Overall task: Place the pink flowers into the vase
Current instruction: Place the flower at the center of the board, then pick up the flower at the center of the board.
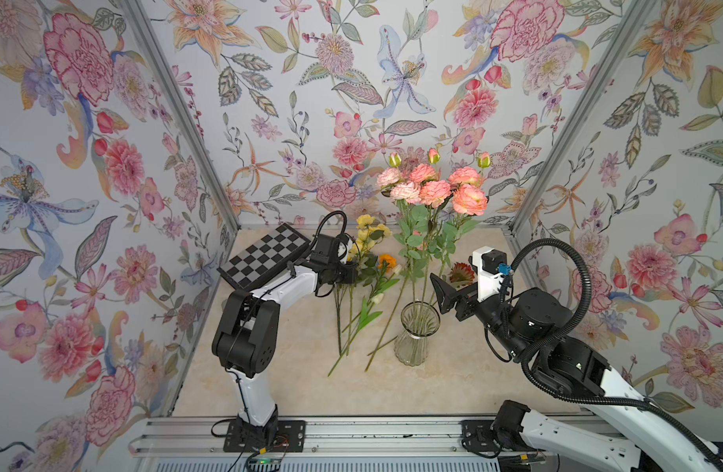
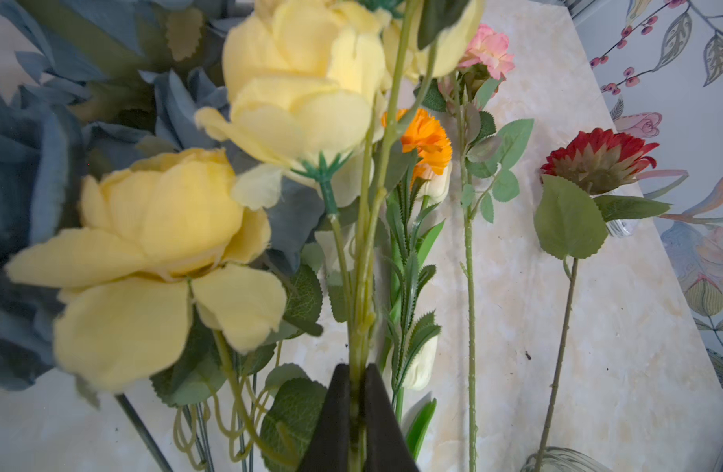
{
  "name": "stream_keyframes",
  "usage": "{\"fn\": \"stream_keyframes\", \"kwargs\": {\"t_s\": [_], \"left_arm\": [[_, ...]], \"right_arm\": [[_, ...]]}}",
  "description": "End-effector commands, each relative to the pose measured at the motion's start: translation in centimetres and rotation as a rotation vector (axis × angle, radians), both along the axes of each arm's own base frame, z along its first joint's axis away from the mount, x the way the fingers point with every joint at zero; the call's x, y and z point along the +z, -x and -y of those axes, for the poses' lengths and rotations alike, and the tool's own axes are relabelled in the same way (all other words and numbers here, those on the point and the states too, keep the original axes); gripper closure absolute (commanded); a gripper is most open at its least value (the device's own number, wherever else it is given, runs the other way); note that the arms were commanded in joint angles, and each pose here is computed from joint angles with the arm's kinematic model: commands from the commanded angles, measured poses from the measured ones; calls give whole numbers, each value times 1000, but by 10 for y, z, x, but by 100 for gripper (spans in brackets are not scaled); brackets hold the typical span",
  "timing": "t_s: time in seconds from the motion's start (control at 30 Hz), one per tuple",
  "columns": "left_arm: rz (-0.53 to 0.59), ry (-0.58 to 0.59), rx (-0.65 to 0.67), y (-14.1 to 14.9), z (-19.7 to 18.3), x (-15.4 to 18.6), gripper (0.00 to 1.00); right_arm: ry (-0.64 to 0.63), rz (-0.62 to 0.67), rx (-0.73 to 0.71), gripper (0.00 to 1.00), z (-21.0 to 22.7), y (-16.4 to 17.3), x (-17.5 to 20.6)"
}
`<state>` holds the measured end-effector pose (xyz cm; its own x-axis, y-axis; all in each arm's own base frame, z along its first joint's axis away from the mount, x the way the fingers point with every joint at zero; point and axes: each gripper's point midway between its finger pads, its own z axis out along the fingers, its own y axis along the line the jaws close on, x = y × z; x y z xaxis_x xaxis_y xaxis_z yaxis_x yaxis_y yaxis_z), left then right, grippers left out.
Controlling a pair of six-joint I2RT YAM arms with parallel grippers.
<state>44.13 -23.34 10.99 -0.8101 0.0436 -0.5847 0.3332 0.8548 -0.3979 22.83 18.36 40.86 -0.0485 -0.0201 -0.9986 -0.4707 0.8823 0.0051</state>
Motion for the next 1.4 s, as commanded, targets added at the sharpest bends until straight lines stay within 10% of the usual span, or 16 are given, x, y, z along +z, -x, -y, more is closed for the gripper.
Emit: {"fn": "stream_keyframes", "kwargs": {"t_s": [0.0,0.17,0.5,0.87,1.37], "left_arm": [[-3,-54,11,-4,-9,-19,95],[-17,-70,2,-1,-11,-24,76],[47,-9,-18,-3,-3,23,1],[263,112,-66,-38,21,139,4],[170,193,-308,-41,91,124,40]], "right_arm": [[-22,27,0,0,4,4,16],[-27,24,2,0,4,4,16],[-17,38,-3,0,4,3,22],[-26,43,-7,0,8,5,23],[-24,51,-51,0,13,0,34]]}}
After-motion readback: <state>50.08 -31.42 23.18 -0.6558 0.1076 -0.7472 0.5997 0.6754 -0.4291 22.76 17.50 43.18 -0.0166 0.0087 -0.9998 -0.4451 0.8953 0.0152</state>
